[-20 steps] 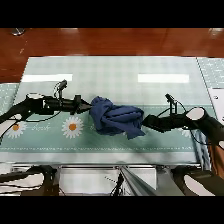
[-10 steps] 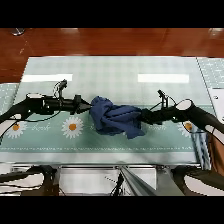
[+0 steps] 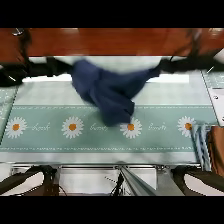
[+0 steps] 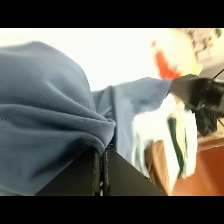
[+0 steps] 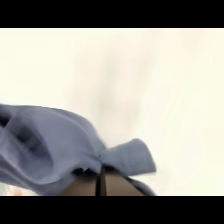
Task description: Fold the shirts.
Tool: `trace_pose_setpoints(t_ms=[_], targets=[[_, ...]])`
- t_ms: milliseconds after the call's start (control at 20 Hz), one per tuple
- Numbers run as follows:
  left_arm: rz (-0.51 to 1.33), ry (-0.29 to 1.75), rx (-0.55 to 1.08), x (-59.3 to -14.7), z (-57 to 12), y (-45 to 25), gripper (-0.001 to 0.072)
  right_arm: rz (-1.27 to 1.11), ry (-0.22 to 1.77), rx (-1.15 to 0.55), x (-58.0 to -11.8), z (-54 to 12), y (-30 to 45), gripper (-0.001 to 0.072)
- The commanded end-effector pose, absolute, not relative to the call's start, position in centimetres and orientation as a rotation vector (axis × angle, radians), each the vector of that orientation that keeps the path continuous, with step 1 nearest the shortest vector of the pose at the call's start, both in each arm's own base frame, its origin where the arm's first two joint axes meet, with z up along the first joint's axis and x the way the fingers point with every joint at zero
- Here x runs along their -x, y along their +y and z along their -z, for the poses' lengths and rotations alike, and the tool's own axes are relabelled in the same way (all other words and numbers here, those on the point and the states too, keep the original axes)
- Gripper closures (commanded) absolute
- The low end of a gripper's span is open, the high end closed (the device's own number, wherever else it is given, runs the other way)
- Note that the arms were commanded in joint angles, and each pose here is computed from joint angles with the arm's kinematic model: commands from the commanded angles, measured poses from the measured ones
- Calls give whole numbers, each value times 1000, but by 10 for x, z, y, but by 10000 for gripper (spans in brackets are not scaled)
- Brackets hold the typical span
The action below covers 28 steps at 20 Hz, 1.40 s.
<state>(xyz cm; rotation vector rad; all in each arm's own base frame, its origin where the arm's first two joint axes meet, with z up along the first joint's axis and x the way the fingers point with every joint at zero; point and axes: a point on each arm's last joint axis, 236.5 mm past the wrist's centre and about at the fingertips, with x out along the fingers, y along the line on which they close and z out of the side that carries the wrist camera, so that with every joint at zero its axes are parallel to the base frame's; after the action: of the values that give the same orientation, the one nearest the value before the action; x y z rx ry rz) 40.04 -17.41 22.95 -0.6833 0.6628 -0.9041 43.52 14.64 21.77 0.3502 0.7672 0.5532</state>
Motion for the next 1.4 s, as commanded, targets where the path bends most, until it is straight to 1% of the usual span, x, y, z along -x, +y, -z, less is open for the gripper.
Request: trace_pose_setpoints(t_ms=[0,100,200,300,400,500,550,650,800,950,1150,1350], targets=[[965,382,421,-357,-383,-174,692,-611,376,-178,-387,-415,144,693],[890,312,264,-327,-428,-166,692,-642,212,-112,-335,-481,147,693],[776,257,120,-293,-457,-152,691,-638,123,-65,-286,-508,144,692],[712,230,35,-259,-469,-144,691,-612,78,-16,-243,-516,137,692],[701,245,15,-229,-466,-145,691,-579,73,7,-212,-510,130,692],[719,313,-4,-207,-447,-149,691,-558,100,13,-192,-496,125,692],[727,350,-7,-200,-435,-149,691,-550,130,20,-185,-485,122,692],[726,421,39,-194,-411,-150,691,-503,217,19,-178,-458,112,692],[732,592,121,-202,-346,-149,691,-468,338,-14,-187,-417,105,692],[739,804,237,-221,-258,-150,690,-472,529,-70,-218,-350,108,692],[671,866,397,-277,-150,-170,690,-422,718,-178,-294,-250,106,692],[530,869,459,-343,-68,-192,690,-363,819,-272,-391,-178,105,692]])
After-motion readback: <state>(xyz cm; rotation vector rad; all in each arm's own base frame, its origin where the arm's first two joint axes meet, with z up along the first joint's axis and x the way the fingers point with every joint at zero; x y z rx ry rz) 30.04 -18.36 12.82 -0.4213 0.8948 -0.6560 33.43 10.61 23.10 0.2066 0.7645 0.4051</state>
